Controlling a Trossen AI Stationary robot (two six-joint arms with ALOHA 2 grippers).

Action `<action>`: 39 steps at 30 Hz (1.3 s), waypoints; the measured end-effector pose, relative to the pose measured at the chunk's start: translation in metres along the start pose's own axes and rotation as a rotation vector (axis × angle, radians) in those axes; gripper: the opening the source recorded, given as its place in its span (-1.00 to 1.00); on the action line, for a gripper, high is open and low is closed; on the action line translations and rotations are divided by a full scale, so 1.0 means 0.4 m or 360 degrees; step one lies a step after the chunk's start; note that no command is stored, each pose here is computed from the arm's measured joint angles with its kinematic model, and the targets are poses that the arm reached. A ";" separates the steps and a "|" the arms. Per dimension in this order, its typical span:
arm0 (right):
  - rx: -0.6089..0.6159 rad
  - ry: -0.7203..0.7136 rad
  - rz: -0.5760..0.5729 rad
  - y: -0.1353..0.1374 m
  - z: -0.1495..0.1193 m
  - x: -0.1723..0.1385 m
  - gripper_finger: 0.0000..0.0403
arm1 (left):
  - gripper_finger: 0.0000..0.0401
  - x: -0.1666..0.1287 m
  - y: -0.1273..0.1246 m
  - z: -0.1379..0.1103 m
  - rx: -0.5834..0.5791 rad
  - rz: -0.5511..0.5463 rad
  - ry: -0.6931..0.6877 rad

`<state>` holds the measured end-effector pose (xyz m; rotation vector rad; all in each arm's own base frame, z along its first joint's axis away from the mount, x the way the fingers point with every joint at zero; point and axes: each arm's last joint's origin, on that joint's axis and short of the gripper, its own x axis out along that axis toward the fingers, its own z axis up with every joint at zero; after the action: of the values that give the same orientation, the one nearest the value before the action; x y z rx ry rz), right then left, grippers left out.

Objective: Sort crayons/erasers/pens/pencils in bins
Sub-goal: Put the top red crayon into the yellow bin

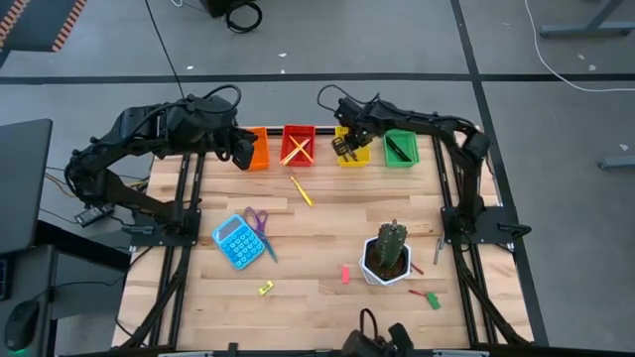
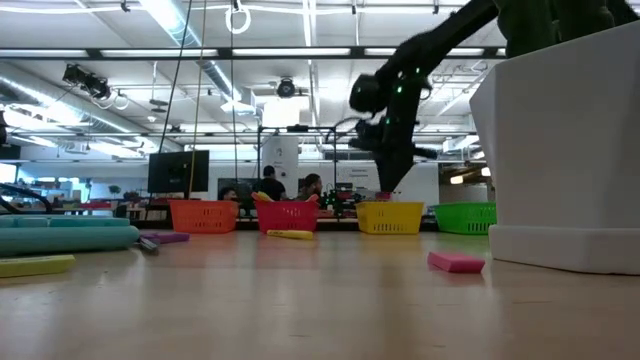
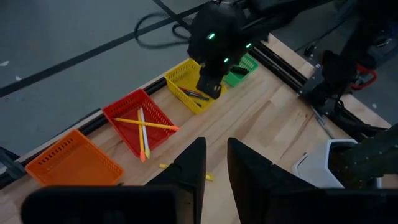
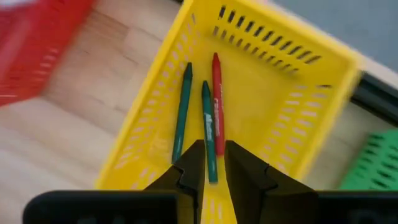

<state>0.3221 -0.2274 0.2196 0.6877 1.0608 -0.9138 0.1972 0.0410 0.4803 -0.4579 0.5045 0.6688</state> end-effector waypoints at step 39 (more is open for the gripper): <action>0.0452 0.0578 0.0123 -0.048 -0.414 -0.520 -0.32 | -0.51 -0.005 0.018 -0.043 0.0393 -0.0056 0.0360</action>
<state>0.1925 -0.0381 0.3554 1.1559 1.2247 -0.9005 0.1859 0.0355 0.4661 -0.3093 0.7814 0.5147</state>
